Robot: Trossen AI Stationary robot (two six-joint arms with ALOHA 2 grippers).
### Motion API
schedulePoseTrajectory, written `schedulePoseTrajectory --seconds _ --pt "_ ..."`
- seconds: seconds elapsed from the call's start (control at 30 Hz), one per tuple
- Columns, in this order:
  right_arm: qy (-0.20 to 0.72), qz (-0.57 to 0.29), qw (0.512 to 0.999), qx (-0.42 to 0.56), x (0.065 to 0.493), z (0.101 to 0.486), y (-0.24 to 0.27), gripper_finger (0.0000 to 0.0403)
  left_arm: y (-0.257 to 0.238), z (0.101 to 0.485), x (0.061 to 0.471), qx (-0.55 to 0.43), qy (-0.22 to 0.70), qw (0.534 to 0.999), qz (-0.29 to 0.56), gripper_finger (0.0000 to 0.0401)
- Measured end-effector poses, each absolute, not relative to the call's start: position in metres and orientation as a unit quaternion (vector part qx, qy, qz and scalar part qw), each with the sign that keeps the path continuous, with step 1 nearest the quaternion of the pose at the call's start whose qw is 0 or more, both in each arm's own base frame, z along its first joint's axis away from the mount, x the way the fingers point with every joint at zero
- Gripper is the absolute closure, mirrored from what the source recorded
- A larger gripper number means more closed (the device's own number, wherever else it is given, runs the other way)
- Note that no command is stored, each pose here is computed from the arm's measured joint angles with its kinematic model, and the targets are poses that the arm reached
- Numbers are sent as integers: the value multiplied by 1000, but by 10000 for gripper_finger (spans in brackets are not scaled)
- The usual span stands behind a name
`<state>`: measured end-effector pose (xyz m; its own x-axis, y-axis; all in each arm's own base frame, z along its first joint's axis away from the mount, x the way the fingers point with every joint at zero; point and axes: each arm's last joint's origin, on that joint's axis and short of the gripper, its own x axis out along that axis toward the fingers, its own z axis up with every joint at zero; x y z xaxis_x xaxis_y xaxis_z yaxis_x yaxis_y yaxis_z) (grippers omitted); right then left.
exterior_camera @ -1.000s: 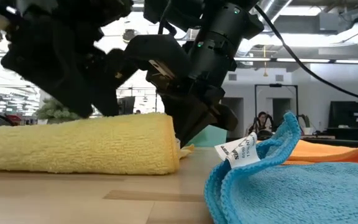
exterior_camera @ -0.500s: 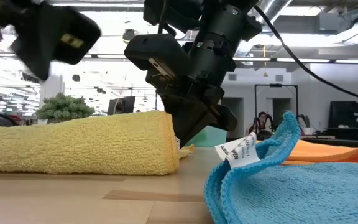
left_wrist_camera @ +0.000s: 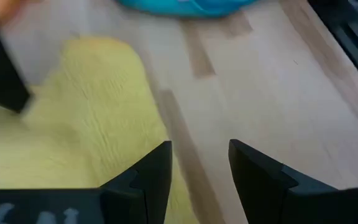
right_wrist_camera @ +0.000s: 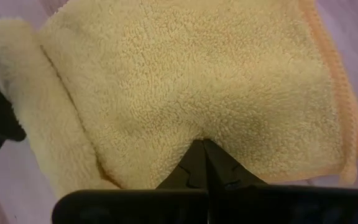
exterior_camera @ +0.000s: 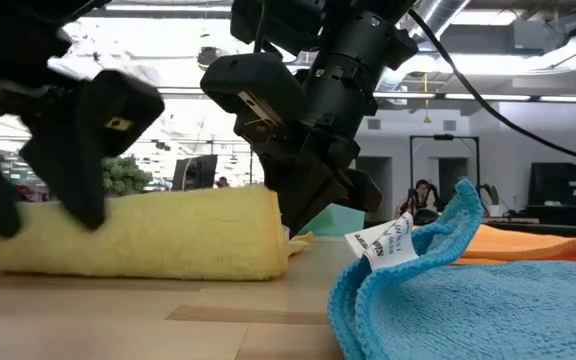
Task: Roll microfiber towels into tight, uniform cylinder then place into a basket
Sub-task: Roll the yellow towel
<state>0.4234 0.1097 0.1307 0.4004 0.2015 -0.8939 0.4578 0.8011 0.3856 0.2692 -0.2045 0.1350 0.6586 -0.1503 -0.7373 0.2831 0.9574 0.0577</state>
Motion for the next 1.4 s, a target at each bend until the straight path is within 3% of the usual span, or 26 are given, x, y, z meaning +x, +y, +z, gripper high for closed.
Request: schedulePoseTrajectory --seconds 0.5,0.8,1.1,1.27,1.4 --pt "544 -68 785 287 422 131 113 400 -176 133 286 75 417 901 -95 248" --pt "534 -75 799 265 425 136 116 373 -166 131 290 56 438 891 -109 248" --pt "527 -122 818 196 406 179 131 375 -166 130 289 52 449 884 -123 248" --pt "504 -89 842 170 382 215 153 384 -165 130 290 48 450 883 -124 248" --pt "497 -68 851 155 362 218 180 391 -163 130 291 37 455 879 -136 248"
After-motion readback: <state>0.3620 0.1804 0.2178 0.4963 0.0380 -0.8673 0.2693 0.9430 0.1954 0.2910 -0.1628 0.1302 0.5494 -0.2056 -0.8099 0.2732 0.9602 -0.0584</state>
